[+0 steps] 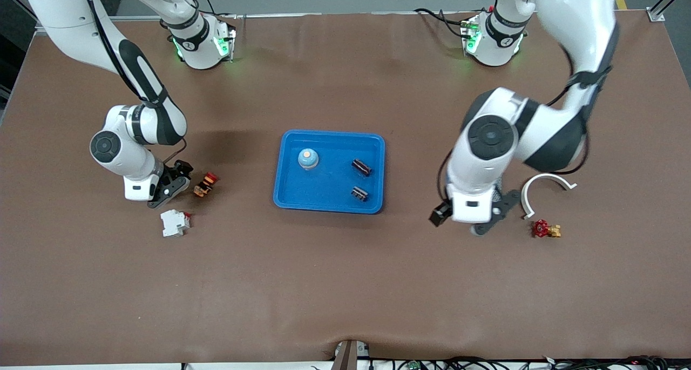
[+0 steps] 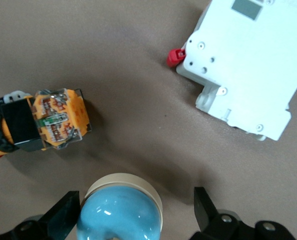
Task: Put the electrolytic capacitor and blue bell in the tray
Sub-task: 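Lift the bell with the right gripper while the left gripper withdraws, then carry the blue bell over the tray with the right gripper and lower it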
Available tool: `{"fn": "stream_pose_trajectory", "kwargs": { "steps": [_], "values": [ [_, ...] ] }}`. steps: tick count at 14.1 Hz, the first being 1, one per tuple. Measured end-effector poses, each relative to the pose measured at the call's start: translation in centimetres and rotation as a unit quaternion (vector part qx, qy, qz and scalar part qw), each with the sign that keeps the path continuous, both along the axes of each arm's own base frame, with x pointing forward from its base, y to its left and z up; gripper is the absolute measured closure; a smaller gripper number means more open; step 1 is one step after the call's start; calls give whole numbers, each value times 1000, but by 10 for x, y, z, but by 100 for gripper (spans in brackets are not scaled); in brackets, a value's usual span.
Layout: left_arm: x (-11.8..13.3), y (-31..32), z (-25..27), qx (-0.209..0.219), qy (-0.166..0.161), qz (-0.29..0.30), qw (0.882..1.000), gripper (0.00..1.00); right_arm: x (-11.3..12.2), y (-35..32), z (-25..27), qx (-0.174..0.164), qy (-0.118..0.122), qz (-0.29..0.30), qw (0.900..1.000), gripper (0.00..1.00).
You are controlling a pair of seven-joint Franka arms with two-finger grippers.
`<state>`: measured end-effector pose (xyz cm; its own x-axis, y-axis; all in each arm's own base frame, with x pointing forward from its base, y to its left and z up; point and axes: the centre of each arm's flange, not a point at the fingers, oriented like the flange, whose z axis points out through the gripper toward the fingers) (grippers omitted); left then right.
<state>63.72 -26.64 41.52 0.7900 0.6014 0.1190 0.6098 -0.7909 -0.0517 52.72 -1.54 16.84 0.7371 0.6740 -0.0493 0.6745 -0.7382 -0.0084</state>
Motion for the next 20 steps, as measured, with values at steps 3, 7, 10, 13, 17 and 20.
{"fn": "stream_pose_trajectory", "kwargs": {
  "steps": [3, 7, 10, 13, 17, 20],
  "values": [
    [1, 48, 37, 24, 12, -39, 999, 0, 0, -1, 0, 0, 0, 0, 1000, 0],
    [-8, 78, 67, 47, 37, -82, 995, 0, 1, -6, 3, 0, -3, 1, 1000, 34],
    [-13, 98, 87, 51, 46, -115, 991, 0, 1, -6, 4, 0, -3, 1, 1000, 34],
    [-15, 115, 102, 54, 49, -143, 987, 0, 1, -6, 4, 0, -3, 1, 1000, 34],
    [-17, 143, 120, 41, 54, -176, 982, 0, 5, -7, 13, 1, 21, -1, 1000, 37],
    [-19, 176, 139, 21, 49, -198, 979, 0, 19, -8, 42, 3, 43, -2, 999, 37]
  ]
}}
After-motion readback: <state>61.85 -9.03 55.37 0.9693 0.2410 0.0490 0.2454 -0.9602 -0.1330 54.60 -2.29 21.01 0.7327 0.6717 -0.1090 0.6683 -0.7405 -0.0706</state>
